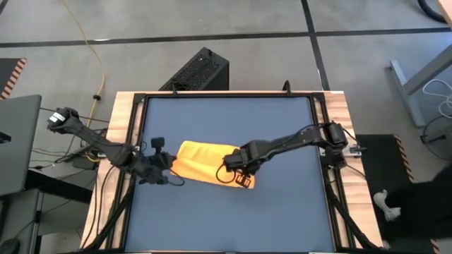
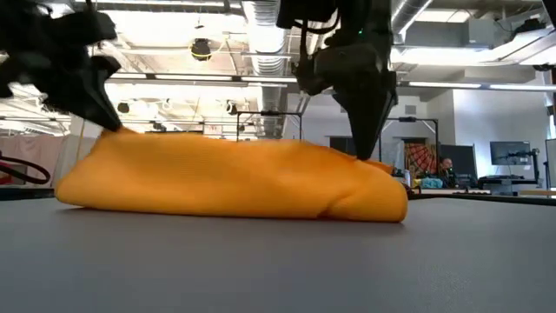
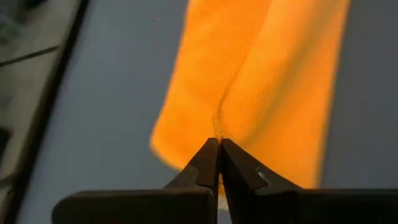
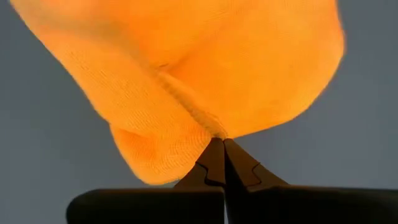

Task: Roll towel
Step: Fold the yellow microfiber cloth

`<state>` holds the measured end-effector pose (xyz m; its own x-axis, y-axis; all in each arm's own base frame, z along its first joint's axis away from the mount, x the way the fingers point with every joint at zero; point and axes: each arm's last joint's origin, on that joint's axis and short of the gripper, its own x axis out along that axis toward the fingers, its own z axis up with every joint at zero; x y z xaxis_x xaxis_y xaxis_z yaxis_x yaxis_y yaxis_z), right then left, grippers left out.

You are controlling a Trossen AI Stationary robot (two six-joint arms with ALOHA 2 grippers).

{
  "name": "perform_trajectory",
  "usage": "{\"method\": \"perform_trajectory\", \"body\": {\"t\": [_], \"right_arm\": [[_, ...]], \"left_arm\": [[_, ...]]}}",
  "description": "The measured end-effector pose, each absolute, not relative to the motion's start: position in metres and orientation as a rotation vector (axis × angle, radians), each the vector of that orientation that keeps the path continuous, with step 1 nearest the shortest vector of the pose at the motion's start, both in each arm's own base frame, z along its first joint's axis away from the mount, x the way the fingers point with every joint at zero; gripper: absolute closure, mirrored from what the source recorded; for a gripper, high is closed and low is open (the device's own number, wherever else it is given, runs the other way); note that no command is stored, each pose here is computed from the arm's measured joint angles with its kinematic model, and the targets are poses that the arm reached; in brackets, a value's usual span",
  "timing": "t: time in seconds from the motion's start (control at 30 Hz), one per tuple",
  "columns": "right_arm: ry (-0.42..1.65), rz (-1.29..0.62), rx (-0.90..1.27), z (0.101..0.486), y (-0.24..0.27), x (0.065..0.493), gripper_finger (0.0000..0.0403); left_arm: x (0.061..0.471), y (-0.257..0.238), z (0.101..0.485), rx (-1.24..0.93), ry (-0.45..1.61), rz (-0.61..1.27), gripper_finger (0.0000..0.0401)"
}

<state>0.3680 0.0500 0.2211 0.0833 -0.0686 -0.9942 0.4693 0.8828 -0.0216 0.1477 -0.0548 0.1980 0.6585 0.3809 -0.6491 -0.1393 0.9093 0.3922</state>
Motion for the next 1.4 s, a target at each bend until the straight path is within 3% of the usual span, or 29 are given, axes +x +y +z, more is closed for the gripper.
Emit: {"method": "perform_trajectory", "body": {"t": [0.57,0.77,1.4], "right_arm": [[1.452,-0.521,0.259,0.203,0.004,0.378,0.0392],[1.494,-0.564,0.214,0.185,-0.001,0.382,0.0392],[1.489,-0.607,0.19,0.189,-0.006,0.379,0.0392]], "left_arm": [[0.162,-0.006,0.186,0.4,0.826,0.535,0.0401],[0.164,0.004,0.187,0.379,0.844,0.545,0.0401],[0.17,0.014,0.194,0.381,0.772,0.591,0.0401]]}}
